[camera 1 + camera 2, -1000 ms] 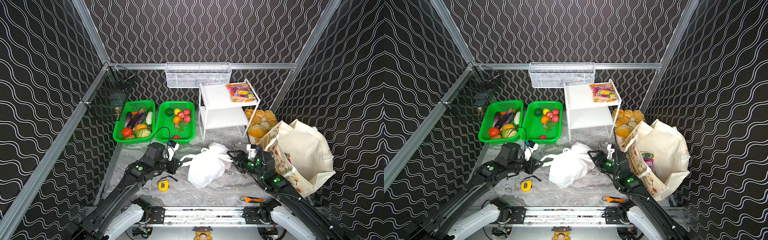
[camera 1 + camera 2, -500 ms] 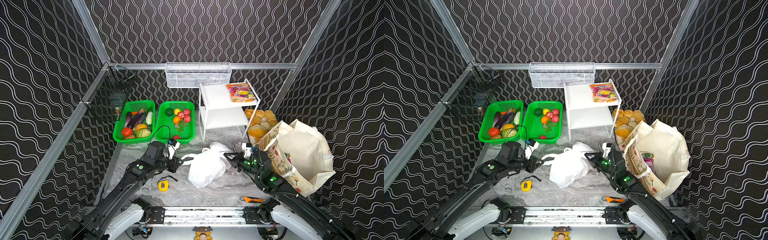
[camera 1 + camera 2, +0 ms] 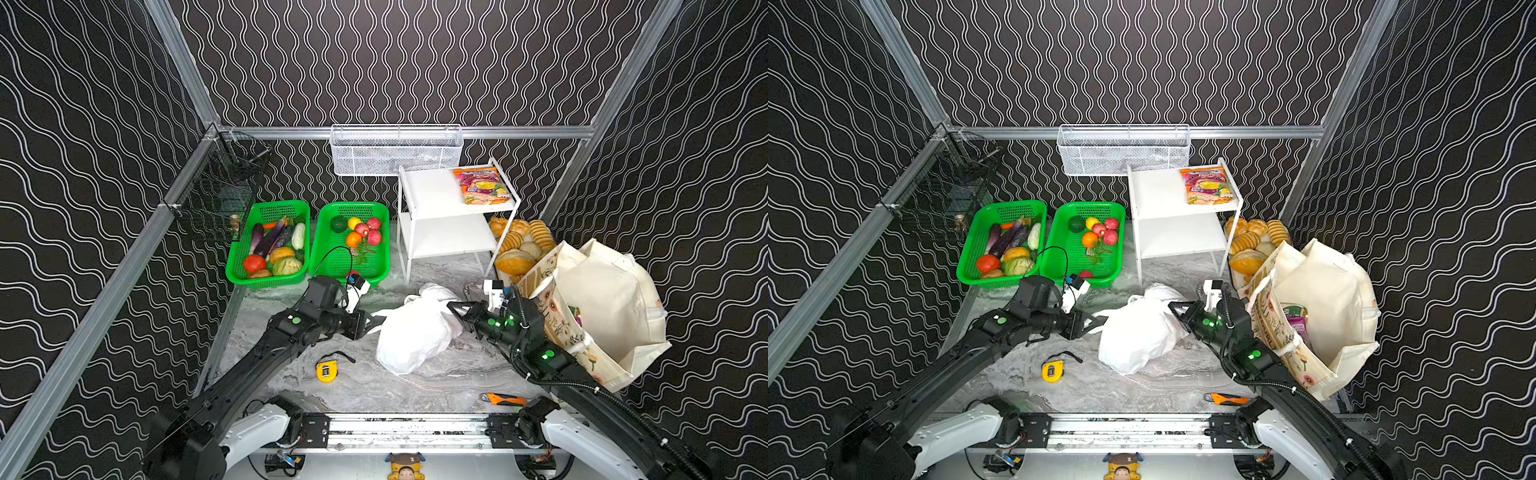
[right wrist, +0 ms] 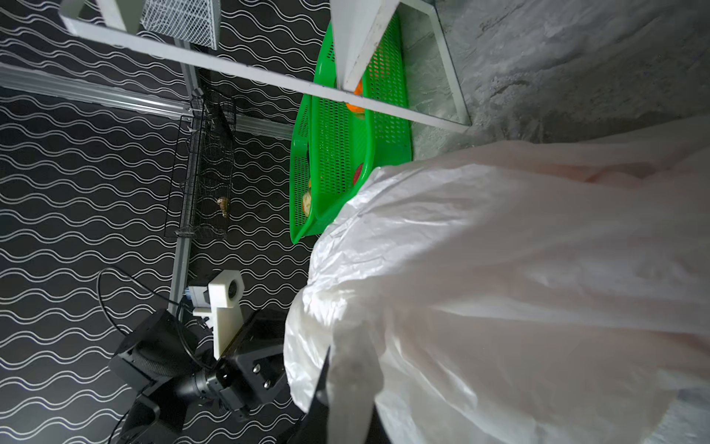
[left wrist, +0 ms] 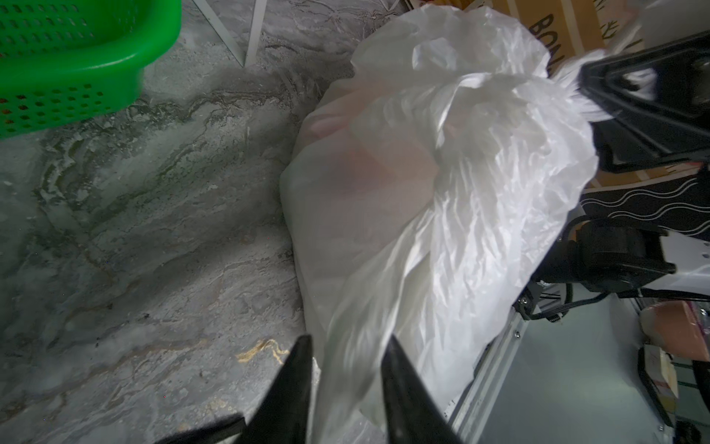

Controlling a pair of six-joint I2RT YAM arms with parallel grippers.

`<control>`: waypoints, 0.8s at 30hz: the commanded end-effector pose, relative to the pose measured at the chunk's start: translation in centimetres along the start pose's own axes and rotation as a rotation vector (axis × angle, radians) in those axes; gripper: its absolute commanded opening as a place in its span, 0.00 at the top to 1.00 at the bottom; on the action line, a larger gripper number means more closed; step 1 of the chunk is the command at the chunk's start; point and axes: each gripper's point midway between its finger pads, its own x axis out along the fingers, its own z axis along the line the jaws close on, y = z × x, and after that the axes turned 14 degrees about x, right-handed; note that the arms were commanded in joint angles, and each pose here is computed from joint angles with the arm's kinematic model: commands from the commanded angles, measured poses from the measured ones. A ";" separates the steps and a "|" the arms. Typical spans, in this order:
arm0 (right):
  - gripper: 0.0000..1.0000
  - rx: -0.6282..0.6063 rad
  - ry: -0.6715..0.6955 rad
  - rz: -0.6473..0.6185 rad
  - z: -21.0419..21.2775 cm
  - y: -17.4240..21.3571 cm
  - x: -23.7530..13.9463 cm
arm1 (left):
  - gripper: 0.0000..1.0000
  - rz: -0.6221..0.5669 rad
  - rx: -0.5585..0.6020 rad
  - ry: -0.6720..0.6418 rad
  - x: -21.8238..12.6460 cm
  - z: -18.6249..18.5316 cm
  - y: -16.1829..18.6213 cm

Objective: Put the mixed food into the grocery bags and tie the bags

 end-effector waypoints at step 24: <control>1.00 -0.301 0.366 -0.441 1.7 -14.6 -3.8 | 1.00 -0.023 -0.402 -0.594 -10.1 5.9 7.3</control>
